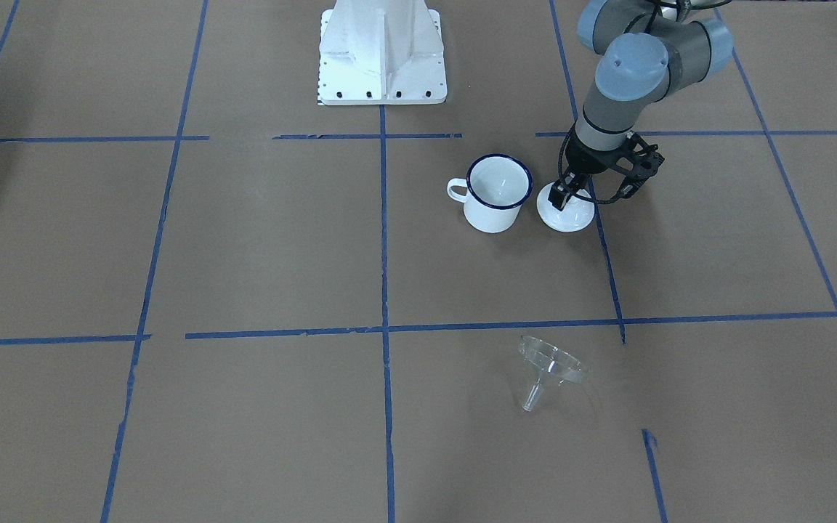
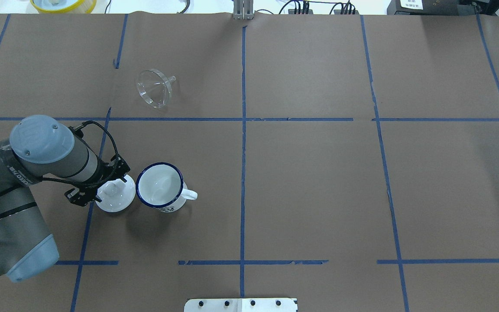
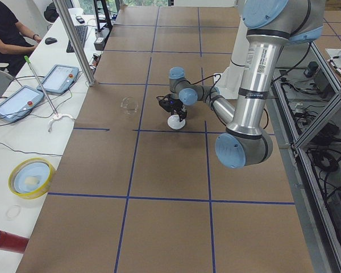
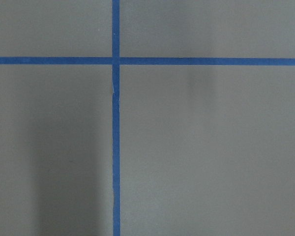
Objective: Remove funnel from cup
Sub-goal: 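Grasp the white lid's knob with the left gripper and lift it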
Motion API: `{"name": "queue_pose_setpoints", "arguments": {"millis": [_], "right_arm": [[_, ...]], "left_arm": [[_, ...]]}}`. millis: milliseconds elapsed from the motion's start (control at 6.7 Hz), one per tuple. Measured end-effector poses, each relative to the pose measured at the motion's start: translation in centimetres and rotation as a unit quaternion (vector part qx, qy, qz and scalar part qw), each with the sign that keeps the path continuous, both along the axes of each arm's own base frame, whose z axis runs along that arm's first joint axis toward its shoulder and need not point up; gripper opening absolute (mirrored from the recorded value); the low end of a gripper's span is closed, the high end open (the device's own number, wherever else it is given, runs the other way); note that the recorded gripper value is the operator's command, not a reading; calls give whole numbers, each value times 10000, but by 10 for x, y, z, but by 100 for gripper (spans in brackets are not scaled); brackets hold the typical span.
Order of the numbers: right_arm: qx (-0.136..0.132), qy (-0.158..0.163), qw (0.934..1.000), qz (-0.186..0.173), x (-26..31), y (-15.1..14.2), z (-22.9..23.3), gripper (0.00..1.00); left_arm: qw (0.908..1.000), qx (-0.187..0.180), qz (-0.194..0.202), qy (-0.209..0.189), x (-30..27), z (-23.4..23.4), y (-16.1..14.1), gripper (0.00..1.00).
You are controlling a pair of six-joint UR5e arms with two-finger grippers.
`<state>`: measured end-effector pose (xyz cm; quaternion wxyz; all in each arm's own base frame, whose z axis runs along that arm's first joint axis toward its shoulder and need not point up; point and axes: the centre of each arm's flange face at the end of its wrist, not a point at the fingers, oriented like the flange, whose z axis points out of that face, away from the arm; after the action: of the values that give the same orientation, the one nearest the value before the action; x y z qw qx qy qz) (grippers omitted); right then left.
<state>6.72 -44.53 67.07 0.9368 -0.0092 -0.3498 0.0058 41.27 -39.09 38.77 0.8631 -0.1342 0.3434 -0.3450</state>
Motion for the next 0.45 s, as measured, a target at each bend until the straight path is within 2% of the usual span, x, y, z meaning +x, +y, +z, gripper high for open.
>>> {"name": "queue_pose_setpoints", "arguments": {"millis": [448], "right_arm": [[3, 0, 10000, 0, 0, 0, 0, 100]], "left_arm": [[10000, 39, -51, 54, -9, -12, 0, 0]]}}
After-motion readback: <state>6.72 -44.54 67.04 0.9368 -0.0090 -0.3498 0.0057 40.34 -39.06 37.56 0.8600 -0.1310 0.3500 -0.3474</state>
